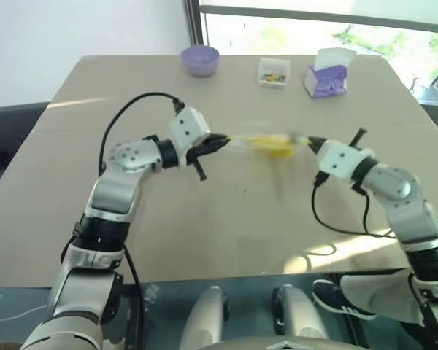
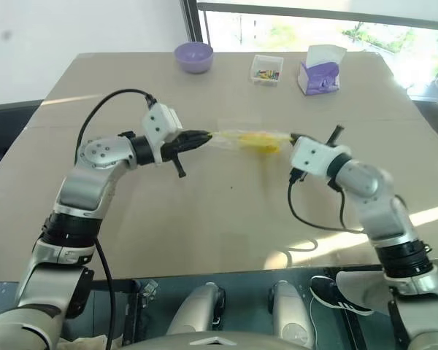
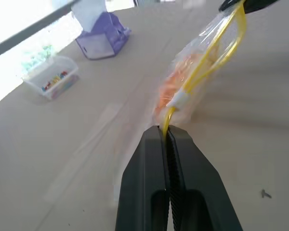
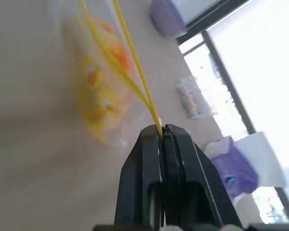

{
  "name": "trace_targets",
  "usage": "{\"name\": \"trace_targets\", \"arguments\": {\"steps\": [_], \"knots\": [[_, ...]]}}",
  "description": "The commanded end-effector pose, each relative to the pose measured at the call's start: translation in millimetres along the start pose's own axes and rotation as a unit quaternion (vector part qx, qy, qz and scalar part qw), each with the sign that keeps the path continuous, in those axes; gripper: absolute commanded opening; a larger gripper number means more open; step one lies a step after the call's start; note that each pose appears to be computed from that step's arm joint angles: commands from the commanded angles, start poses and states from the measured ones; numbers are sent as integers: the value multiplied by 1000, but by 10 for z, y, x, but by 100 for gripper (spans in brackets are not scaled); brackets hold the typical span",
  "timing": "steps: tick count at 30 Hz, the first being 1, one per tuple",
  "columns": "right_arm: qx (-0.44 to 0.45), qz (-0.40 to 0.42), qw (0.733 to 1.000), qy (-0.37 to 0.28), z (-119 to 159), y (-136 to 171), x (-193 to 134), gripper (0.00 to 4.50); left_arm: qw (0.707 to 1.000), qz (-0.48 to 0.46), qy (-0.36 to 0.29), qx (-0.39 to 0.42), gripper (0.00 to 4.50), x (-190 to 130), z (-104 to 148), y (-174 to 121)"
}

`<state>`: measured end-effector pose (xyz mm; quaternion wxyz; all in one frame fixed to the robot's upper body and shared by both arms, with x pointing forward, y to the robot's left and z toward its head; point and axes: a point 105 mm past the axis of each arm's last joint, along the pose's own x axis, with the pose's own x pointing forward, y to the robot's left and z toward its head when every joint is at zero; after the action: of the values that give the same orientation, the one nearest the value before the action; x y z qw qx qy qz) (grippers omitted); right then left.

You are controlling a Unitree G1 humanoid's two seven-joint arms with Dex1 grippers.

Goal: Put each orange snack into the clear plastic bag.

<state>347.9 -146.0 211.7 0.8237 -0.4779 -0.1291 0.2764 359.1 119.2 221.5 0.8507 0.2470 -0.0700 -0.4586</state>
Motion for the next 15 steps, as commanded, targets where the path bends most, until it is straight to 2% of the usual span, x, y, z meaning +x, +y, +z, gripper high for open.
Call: {"name": "trace_targets", "arguments": {"steps": [1,6,10,13,15], "knots": [[6,-35,999,-2,59,-388,-134,6,999,40,-26,11,0,-167,203,297],[-7,-52,999,14,-95,-527,49,6,995,80,10,53,0,14,69,519],[-37,-95,995,6,-76,-713,123,6,987,125,-41,87,0,67,323,711],[-27,-102,994,-9,-53,-670,98,6,988,91,-71,102,0,49,390,571],[-16,-81,997,-8,-95,-492,72,6,989,62,-67,113,0,37,307,413]]}}
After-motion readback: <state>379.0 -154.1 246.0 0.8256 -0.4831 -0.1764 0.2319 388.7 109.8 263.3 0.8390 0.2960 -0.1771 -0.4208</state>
